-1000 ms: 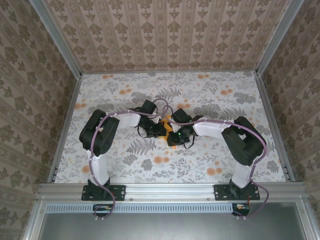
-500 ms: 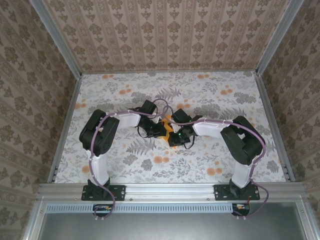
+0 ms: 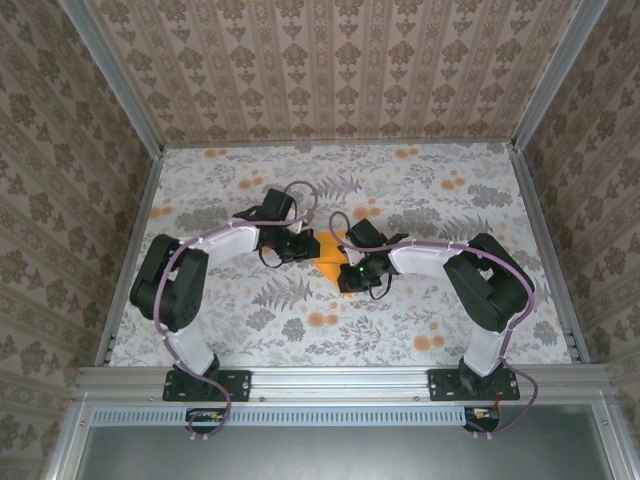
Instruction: Fold a paper plane with a square sheet of paper (fold left side to right side)
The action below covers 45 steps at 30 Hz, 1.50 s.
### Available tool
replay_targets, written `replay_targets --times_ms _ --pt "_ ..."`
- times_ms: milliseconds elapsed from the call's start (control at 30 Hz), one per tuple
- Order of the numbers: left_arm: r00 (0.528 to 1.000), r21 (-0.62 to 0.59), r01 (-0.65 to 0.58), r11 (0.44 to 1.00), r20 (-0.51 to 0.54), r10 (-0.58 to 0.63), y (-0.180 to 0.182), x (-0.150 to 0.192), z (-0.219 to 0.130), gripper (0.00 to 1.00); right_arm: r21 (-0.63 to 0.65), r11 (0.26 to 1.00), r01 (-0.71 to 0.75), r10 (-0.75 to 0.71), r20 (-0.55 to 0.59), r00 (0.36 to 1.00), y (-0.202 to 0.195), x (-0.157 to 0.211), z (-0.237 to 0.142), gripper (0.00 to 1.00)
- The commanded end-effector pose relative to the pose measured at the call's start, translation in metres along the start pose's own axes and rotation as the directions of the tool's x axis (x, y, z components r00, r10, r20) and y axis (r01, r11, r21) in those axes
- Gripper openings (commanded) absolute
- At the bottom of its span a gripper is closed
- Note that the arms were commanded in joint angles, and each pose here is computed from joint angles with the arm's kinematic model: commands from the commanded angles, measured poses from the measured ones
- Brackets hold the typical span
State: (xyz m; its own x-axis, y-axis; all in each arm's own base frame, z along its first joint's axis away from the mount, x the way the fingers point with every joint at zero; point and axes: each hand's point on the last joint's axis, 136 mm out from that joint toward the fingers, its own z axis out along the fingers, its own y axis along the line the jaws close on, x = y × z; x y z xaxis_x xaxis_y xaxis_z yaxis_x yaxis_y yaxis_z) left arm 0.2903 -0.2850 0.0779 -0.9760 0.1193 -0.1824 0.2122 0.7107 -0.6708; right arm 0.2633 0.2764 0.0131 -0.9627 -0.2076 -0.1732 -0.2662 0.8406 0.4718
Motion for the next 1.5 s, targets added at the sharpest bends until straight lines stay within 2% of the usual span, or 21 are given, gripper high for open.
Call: replay_targets --times_ms 0,233,600,967,1200,1467 --pt "0.997 0.057 -0.041 0.998 -0.061 0.044 -0.01 0.025 0.007 0.05 0.114 0.991 -0.069 0.085 -0.143 0.986 -0.034 0.045 0.015 0.0" --pt "0.988 0.113 -0.099 0.989 -0.105 0.111 -0.027 0.045 0.035 0.04 0.115 0.992 -0.06 0.076 -0.141 0.987 -0.033 0.042 0.014 0.0" --pt "0.982 0.082 -0.101 0.992 -0.153 0.112 -0.018 0.044 0.054 0.03 0.106 0.993 -0.053 0.068 -0.144 0.987 -0.03 0.039 0.014 0.0" --pt "0.977 0.02 -0.089 0.996 -0.191 0.091 0.003 0.049 0.062 0.02 0.108 0.993 -0.052 0.069 -0.155 0.986 -0.03 0.04 0.015 0.0" --pt "0.98 0.013 -0.084 0.996 -0.18 0.085 0.015 0.047 0.067 0.01 0.115 0.992 -0.052 0.07 -0.161 0.984 -0.032 0.042 0.015 0.0" --pt "0.987 -0.055 -0.07 0.996 -0.151 0.061 0.04 0.041 0.066 0.0 0.126 0.991 -0.049 0.07 -0.168 0.983 -0.034 0.044 0.014 0.0"
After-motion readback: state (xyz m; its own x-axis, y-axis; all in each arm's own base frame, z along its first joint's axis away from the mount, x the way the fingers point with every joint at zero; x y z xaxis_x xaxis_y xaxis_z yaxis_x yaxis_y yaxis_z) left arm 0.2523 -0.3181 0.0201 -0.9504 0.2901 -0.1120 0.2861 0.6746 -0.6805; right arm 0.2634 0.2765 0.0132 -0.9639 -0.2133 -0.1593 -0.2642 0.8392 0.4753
